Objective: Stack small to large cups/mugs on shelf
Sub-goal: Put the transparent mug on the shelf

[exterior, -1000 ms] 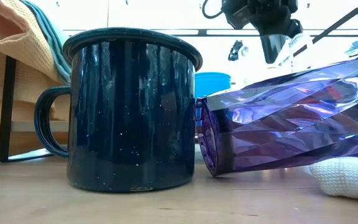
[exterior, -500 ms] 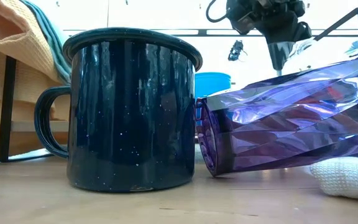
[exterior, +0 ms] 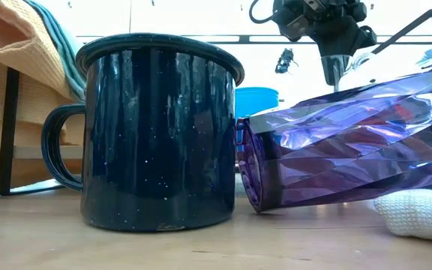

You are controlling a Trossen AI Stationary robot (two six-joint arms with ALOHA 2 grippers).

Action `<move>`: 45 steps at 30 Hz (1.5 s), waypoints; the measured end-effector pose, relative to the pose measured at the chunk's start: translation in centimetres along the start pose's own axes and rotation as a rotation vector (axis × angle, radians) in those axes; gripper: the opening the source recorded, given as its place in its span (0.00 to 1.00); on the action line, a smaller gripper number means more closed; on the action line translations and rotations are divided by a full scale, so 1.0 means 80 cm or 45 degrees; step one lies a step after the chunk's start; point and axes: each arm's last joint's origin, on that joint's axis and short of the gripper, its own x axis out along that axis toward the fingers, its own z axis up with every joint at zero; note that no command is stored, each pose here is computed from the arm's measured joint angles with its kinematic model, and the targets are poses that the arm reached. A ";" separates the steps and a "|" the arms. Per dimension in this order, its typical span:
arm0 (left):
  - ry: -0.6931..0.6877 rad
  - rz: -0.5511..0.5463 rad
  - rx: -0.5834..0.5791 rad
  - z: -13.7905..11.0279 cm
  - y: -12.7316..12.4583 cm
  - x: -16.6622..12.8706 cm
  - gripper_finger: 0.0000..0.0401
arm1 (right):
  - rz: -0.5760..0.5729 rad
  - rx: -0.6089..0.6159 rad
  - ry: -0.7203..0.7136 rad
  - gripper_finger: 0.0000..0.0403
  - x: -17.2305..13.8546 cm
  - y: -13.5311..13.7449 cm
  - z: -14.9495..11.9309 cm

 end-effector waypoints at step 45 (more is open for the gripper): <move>0.000 0.000 0.008 0.000 0.000 0.000 0.13 | -0.029 -0.103 0.077 0.10 0.021 0.015 -0.006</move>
